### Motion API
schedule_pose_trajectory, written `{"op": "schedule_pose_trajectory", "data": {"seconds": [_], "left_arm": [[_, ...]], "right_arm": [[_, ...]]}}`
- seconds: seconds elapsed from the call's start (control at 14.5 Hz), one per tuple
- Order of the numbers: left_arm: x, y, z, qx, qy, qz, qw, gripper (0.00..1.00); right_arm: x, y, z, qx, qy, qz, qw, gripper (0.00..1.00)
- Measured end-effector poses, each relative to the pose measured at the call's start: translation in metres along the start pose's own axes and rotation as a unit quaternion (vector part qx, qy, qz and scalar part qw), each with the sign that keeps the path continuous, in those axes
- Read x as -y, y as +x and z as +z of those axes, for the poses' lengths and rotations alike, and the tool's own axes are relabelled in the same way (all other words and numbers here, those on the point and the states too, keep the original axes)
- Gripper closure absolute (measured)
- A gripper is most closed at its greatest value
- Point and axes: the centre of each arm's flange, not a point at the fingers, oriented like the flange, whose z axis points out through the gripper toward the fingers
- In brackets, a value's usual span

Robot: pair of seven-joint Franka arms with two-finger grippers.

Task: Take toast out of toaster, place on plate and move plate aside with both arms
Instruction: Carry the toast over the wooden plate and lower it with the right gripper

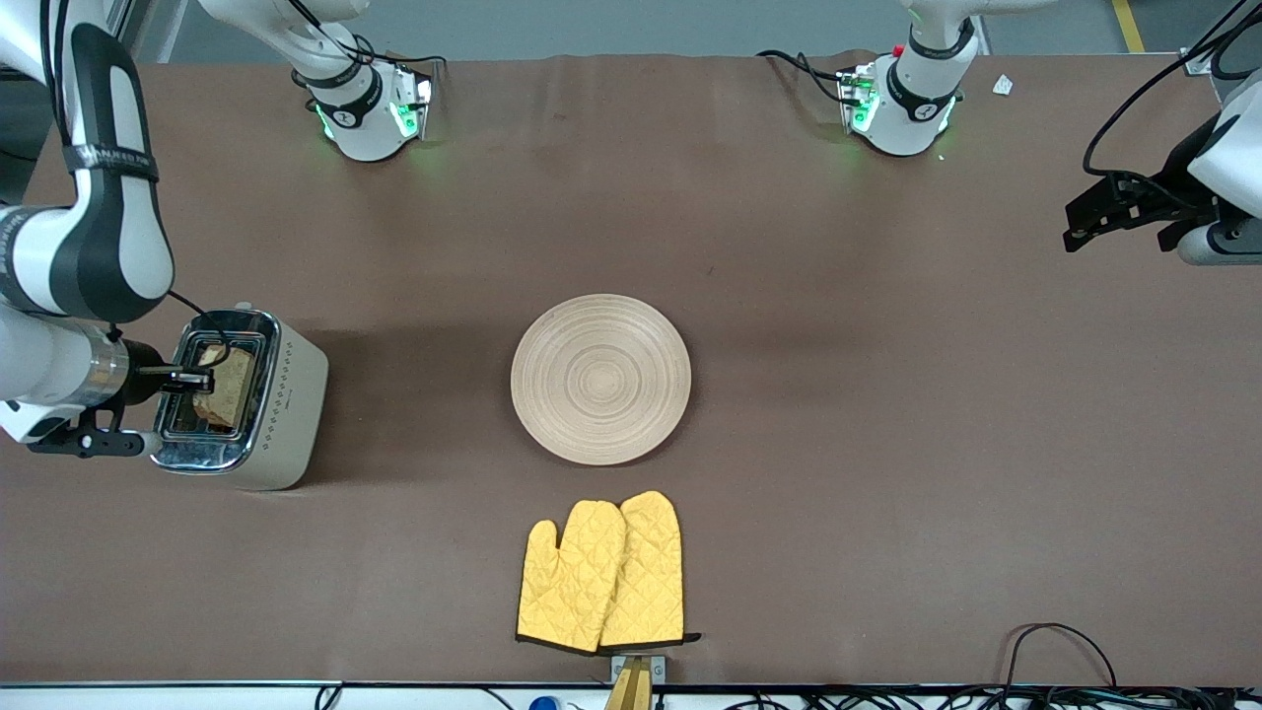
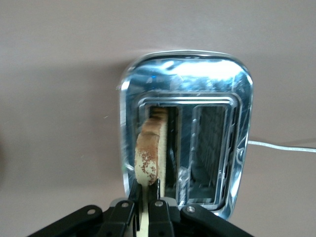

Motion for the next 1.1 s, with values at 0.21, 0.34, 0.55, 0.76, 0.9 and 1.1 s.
{"op": "schedule_pose_trajectory", "data": {"seconds": [0.21,0.34,0.55,0.76,0.9,1.1], "left_arm": [[0.0,0.0,-0.002,-0.002,0.0,0.0,1.0,0.0],[0.0,0.0,-0.001,-0.002,0.0,0.0,1.0,0.0],[0.0,0.0,-0.001,-0.002,0.0,0.0,1.0,0.0],[-0.001,0.001,-0.001,-0.001,0.0,0.001,1.0,0.0],[-0.001,0.001,-0.001,-0.001,0.0,0.001,1.0,0.0],[-0.001,0.001,0.0,-0.001,0.0,0.001,1.0,0.0]], "right_arm": [[0.068,-0.015,-0.047,-0.004,-0.006,-0.046,0.999,0.91],[0.126,-0.024,-0.052,-0.009,-0.014,-0.055,0.998,0.91],[0.217,-0.036,-0.039,-0.011,0.006,-0.046,0.999,0.91],[0.289,-0.035,0.005,0.016,0.089,-0.009,0.996,0.91],[0.322,-0.03,0.038,0.035,0.126,0.005,0.991,0.91],[0.356,-0.02,0.079,0.055,0.216,0.042,0.974,0.91]]}}
